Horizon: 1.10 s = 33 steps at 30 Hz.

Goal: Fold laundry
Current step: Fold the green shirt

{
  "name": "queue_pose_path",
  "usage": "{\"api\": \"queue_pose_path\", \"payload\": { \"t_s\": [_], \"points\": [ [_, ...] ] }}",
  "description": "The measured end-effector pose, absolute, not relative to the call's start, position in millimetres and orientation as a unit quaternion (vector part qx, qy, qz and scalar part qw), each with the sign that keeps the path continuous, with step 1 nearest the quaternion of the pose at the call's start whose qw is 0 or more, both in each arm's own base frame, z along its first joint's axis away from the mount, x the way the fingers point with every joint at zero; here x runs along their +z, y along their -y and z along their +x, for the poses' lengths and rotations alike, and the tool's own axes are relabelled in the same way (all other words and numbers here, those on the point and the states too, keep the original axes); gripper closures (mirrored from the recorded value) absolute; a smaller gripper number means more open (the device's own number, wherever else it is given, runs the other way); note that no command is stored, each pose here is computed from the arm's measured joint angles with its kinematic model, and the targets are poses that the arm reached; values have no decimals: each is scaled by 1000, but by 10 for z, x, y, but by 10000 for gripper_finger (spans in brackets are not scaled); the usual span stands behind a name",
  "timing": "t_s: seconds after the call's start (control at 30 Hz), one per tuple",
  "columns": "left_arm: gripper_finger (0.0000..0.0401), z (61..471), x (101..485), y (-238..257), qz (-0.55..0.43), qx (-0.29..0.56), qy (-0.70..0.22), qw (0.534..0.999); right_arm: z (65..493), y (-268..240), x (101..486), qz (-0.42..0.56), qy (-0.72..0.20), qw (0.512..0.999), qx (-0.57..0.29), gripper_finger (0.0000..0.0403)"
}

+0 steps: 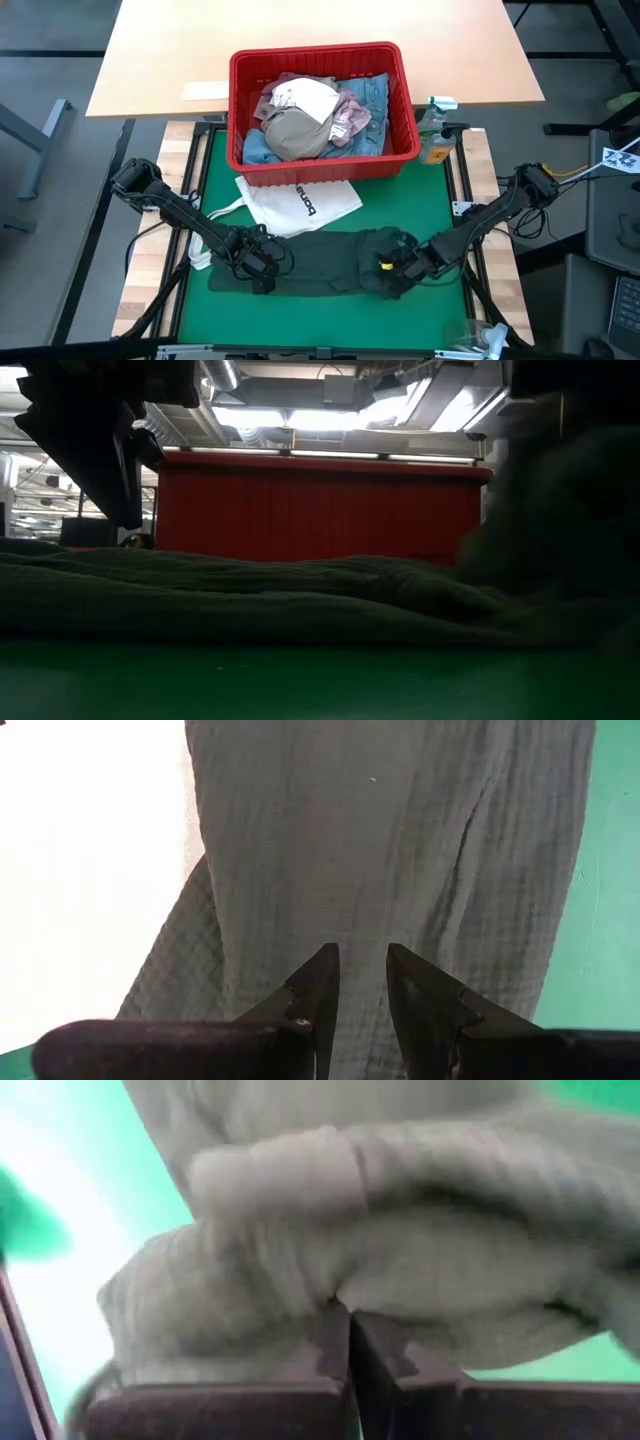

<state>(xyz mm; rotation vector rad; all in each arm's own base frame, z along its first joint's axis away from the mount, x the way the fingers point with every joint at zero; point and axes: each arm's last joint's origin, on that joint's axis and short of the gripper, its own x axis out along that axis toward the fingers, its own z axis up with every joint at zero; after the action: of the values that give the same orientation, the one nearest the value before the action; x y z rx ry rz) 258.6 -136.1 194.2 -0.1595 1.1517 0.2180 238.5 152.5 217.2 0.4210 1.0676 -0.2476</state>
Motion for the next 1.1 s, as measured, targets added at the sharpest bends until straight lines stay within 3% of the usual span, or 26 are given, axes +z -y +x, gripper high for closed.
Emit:
{"api": "queue_pose_path", "payload": {
  "t_s": [0.27,0.53,0.9,1.1],
  "points": [
    [319,2569,1976,1356,-75,100,-549,826,2869,-1264,2342,203,-394,896,-39,402],
    [319,2543,2320,1365,-70,101,-565,816,3288,-1097,2228,216,-335,916,52,402],
    [316,2681,2365,1420,-87,103,-486,864,3358,-1074,2051,191,-361,911,64,403],
    [270,2824,2344,1379,-107,121,-447,880,3319,-1070,2033,189,-384,901,69,403]
  ]
}}
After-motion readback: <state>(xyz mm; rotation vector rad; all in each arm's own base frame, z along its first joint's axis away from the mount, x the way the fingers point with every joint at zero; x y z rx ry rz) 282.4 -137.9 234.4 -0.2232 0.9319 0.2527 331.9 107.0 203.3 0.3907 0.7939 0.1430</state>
